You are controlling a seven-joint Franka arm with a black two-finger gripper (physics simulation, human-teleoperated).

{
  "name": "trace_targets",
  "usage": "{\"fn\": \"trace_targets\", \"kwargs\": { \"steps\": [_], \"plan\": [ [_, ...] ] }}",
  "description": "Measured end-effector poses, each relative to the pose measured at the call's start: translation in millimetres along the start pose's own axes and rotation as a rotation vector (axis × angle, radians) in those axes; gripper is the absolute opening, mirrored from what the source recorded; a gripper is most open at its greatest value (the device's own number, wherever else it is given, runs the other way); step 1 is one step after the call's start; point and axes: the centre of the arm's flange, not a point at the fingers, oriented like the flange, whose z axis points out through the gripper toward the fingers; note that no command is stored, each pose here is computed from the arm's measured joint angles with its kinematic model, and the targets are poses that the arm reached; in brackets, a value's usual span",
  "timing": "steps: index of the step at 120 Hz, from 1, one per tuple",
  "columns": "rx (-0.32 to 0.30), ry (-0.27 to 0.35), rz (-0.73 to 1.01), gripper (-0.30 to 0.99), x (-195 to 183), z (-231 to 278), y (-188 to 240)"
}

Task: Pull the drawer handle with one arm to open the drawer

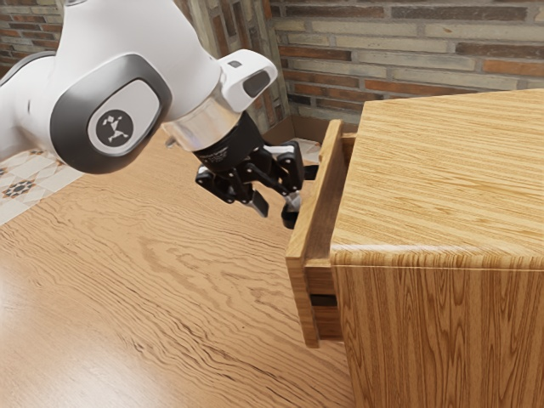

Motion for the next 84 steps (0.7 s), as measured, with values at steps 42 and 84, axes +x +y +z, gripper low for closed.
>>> {"fn": "trace_targets", "kwargs": {
  "steps": [42,84],
  "plan": [
    [0.022,0.012,-0.025,0.27,7.5,1.0,-11.1],
    [0.037,0.016,-0.044,0.27,9.5,1.9,-21.3]
  ]
}}
